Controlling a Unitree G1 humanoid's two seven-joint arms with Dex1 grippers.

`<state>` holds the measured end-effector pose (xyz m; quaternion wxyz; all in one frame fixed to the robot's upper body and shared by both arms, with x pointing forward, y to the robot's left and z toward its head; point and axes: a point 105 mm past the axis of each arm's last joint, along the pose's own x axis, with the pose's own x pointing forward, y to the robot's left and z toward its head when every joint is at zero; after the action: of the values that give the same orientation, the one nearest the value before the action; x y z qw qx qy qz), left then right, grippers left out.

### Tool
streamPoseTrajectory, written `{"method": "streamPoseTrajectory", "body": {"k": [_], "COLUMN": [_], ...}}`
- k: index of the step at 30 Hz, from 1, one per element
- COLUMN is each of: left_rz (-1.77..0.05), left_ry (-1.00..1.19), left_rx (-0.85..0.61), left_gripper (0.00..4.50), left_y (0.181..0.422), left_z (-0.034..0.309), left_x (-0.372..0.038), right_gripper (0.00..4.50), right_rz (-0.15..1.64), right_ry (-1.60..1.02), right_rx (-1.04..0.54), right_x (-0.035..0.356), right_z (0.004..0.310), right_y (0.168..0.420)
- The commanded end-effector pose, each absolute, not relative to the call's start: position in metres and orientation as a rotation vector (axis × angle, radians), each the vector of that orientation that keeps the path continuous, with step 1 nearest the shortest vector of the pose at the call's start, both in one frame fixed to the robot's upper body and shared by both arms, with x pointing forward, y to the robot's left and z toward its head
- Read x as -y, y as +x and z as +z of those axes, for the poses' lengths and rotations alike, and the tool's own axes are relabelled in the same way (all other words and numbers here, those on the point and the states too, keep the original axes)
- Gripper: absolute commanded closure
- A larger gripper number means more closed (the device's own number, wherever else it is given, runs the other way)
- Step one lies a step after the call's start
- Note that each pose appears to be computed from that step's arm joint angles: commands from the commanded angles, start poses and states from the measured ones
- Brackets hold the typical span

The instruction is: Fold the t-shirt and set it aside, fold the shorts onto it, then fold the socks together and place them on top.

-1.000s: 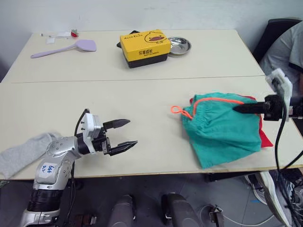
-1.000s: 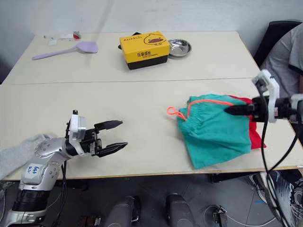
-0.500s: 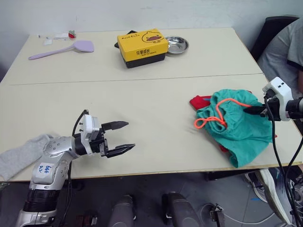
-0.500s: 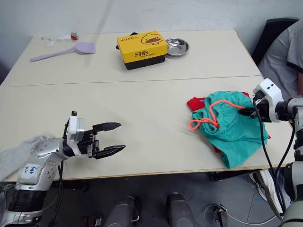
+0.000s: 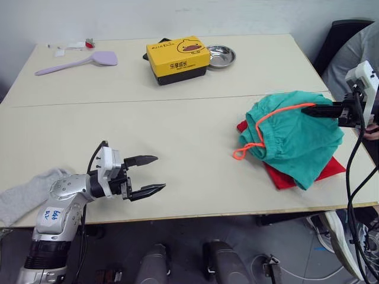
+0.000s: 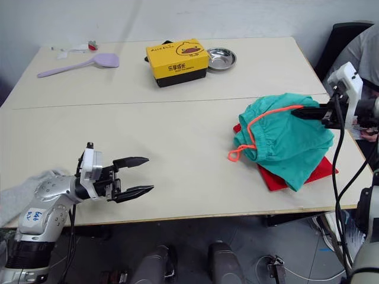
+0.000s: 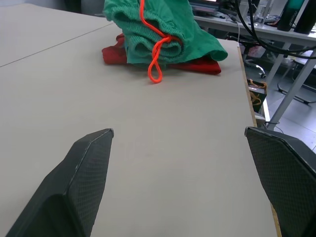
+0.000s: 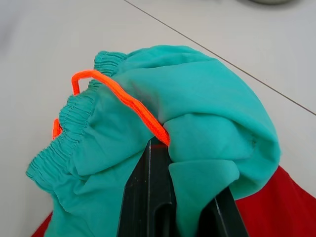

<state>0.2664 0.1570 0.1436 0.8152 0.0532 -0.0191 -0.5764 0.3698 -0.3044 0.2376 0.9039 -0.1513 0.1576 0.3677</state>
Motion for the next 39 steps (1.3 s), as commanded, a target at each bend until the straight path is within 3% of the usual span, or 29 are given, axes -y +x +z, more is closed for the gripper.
{"method": "streamPoseTrajectory", "body": {"k": [1, 6, 11, 15, 22, 25, 31, 37, 39], "left_rz": [-1.212, -1.205, -1.205, -1.201, -1.187, -1.186, -1.148, -1.020, -0.969], "left_ry": [0.142, 0.147, 0.152, 0.160, 0.168, 0.171, 0.214, 0.251, 0.270], "left_rx": [0.072, 0.078, 0.082, 0.081, 0.060, 0.048, 0.013, -0.028, -0.040], "left_gripper": [0.02, 0.02, 0.02, 0.00, 0.00, 0.00, 0.00, 0.00, 0.00], "left_y": [0.268, 0.271, 0.272, 0.271, 0.266, 0.264, 0.257, 0.249, 0.243], "left_z": [0.152, 0.153, 0.155, 0.156, 0.156, 0.155, 0.153, 0.151, 0.148], "left_x": [-0.164, -0.163, -0.163, -0.164, -0.170, -0.172, -0.187, -0.215, -0.226], "right_gripper": [4.50, 4.50, 4.50, 3.53, 1.13, 0.03, 0.01, 0.01, 0.01], "right_rz": [0.646, 0.463, 0.424, 0.454, 0.473, 0.560, 0.748, 1.097, 1.141], "right_ry": [-0.350, -0.291, -0.308, -0.293, -0.389, -0.418, -0.418, -0.443, -0.431], "right_rx": [-0.412, -0.552, -0.528, -0.377, -0.247, -0.152, 0.087, 0.106, 0.190], "right_x": [0.322, 0.342, 0.346, 0.345, 0.367, 0.366, 0.336, 0.253, 0.227], "right_z": [0.222, 0.189, 0.183, 0.205, 0.232, 0.245, 0.267, 0.216, 0.201], "right_y": [0.374, 0.379, 0.382, 0.382, 0.355, 0.338, 0.310, 0.269, 0.261]}}
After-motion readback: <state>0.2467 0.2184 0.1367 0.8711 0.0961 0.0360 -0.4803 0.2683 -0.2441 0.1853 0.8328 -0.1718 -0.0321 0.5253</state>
